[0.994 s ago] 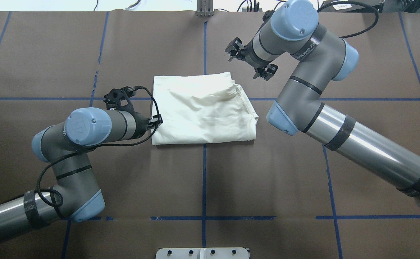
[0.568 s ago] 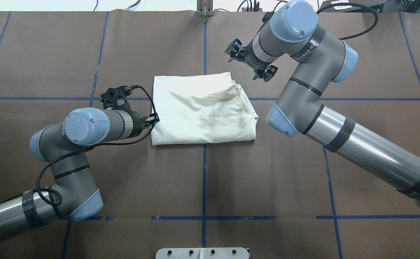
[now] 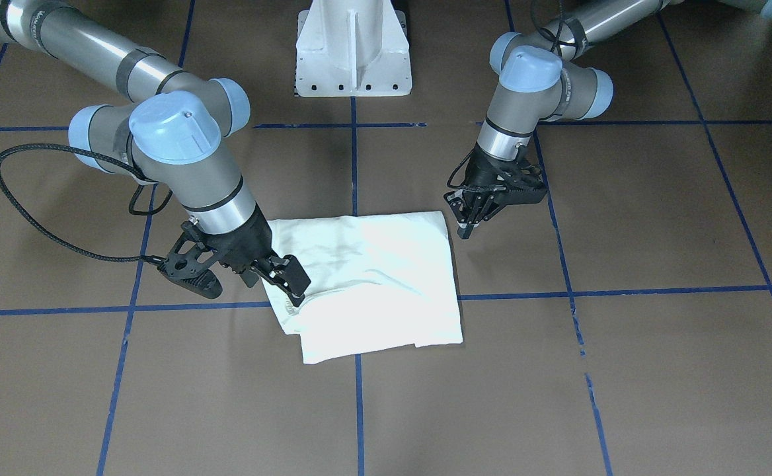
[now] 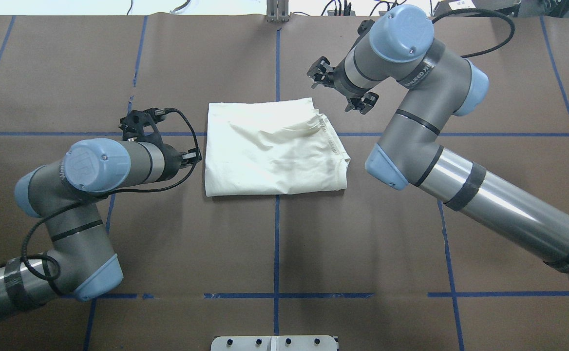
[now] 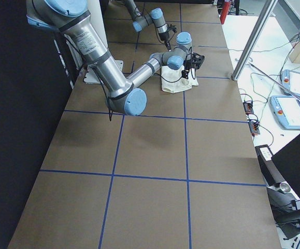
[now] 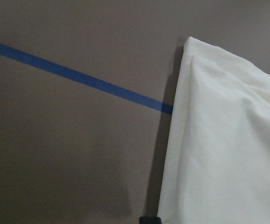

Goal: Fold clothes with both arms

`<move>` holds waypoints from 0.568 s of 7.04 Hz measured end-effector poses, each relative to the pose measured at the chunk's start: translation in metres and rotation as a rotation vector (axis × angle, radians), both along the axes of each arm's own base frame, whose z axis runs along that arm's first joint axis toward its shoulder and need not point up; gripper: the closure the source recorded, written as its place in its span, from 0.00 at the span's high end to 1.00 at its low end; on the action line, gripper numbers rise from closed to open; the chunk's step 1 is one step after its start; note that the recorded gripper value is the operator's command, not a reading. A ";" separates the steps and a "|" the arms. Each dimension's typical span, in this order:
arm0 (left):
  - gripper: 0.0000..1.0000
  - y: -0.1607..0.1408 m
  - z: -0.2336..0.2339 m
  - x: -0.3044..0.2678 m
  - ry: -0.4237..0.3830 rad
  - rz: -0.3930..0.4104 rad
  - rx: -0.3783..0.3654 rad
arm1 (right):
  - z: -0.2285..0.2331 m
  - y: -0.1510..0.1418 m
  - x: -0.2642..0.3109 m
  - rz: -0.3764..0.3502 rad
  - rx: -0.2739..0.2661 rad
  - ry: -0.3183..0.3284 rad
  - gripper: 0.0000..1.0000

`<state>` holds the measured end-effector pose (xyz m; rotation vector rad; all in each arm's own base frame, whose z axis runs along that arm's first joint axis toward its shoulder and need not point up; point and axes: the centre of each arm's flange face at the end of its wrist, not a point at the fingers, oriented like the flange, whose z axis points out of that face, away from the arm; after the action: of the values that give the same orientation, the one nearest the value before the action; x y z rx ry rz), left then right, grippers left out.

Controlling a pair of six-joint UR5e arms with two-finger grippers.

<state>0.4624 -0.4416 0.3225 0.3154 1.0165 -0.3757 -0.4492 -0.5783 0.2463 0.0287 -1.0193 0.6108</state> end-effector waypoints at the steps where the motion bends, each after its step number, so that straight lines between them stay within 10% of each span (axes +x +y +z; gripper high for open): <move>1: 0.00 -0.001 0.005 -0.030 -0.043 0.014 0.045 | 0.025 0.011 0.027 -0.010 0.013 0.014 1.00; 4: 0.00 -0.038 0.058 -0.153 -0.192 0.132 0.172 | 0.136 0.038 0.142 -0.108 0.137 0.169 1.00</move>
<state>0.3098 -0.4794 0.3802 0.4285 0.8765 -0.1360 -0.3070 -0.5399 0.3822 0.1426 -0.8909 0.4321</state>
